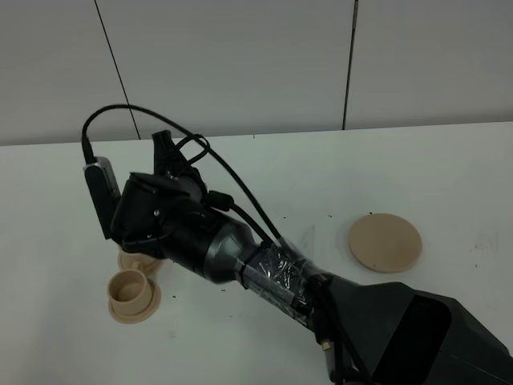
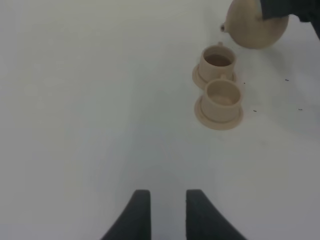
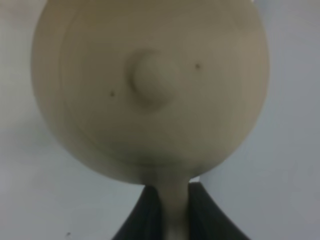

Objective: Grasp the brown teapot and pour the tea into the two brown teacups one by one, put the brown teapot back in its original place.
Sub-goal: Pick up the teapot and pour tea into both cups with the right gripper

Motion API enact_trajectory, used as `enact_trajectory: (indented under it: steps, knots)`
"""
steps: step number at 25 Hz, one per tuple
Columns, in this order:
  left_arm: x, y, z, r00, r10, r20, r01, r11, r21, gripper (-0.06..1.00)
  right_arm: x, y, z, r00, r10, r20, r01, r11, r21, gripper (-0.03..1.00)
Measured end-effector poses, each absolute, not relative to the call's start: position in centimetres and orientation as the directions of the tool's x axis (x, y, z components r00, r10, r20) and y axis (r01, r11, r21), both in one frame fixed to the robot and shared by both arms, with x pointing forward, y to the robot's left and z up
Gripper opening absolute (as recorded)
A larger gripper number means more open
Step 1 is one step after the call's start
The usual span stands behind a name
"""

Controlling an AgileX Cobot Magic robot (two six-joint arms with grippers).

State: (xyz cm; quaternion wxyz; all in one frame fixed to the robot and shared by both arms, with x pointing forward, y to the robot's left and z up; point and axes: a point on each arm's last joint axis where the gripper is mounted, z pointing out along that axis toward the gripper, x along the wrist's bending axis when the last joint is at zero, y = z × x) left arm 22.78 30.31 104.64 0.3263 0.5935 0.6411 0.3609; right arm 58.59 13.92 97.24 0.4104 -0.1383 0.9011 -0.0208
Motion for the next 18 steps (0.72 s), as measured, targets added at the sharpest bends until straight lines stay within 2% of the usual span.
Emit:
enact_trajectory:
  steps: [7,11,18]
  knots:
    - [22.8,30.3,104.6,-0.083,0.997,0.010,0.526,0.035,0.850,0.24,58.7,13.0,100.4,-0.742,-0.077,-0.666,-0.151,0.987,0.054,0.09]
    - [22.8,30.3,104.6,-0.083,0.997,0.010,0.526,0.035,0.850,0.24,58.7,12.9,100.2,-0.807,0.045,-0.589,-0.076,0.981,0.180,0.09]
    - [22.8,30.3,104.6,-0.083,0.997,0.010,0.526,0.035,0.850,0.24,58.4,13.1,100.0,-0.842,0.198,-0.501,0.050,0.955,0.293,0.09]
